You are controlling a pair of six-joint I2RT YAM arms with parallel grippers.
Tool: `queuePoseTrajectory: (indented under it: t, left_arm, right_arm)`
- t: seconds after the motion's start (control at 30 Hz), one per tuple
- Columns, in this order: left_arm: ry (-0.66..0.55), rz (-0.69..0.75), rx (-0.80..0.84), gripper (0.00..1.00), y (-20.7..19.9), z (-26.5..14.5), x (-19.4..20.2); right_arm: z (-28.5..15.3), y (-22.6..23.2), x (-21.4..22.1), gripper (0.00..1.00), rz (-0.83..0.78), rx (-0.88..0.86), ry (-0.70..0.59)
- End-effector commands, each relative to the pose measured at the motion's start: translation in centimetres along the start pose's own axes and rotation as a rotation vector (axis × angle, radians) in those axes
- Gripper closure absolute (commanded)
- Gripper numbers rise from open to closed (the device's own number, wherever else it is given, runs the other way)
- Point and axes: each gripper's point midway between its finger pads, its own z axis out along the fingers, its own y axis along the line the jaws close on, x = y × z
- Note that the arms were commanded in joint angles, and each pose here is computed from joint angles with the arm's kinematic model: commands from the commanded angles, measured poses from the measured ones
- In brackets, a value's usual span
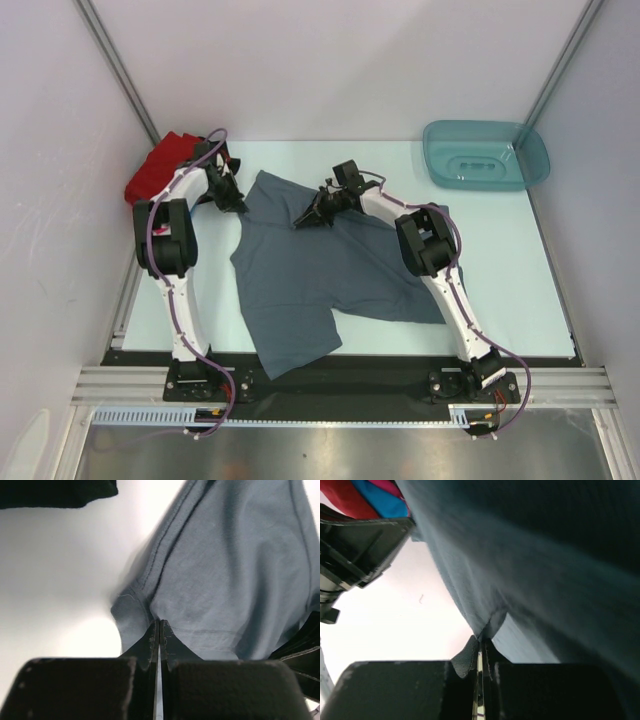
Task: Fold and stack the t-shirts
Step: Fold the tshirt
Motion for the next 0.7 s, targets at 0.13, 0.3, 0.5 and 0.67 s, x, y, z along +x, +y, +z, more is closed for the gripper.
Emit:
queuePoseTrajectory:
  t: [0.13,0.3,0.5,0.67]
  left_arm:
    - [-0.087,0.073,0.084,1.00,-3.2,-4.3,-1.6]
    - [-0.089,0.083,0.102,1.00,-3.7,-5.5,-1.2]
    - [-0.073,0.084,0.115,1.00,-3.9,-6.5,-0.4]
    - [-0.050,0.085,0.113,1.00,-3.8,-7.1,0.6]
  right_arm:
    - [-2.8,3.8,3.2,1.00,-0.108,0.000,0.021]
    - [-3.4,4.0,3.0,1.00,-0.111,0.004,0.008]
    - [-3.9,4.1,2.6,1.00,-0.111,0.006,-0.008]
    - [-4.3,4.1,2.4,1.00,-0.112,0.005,-0.007]
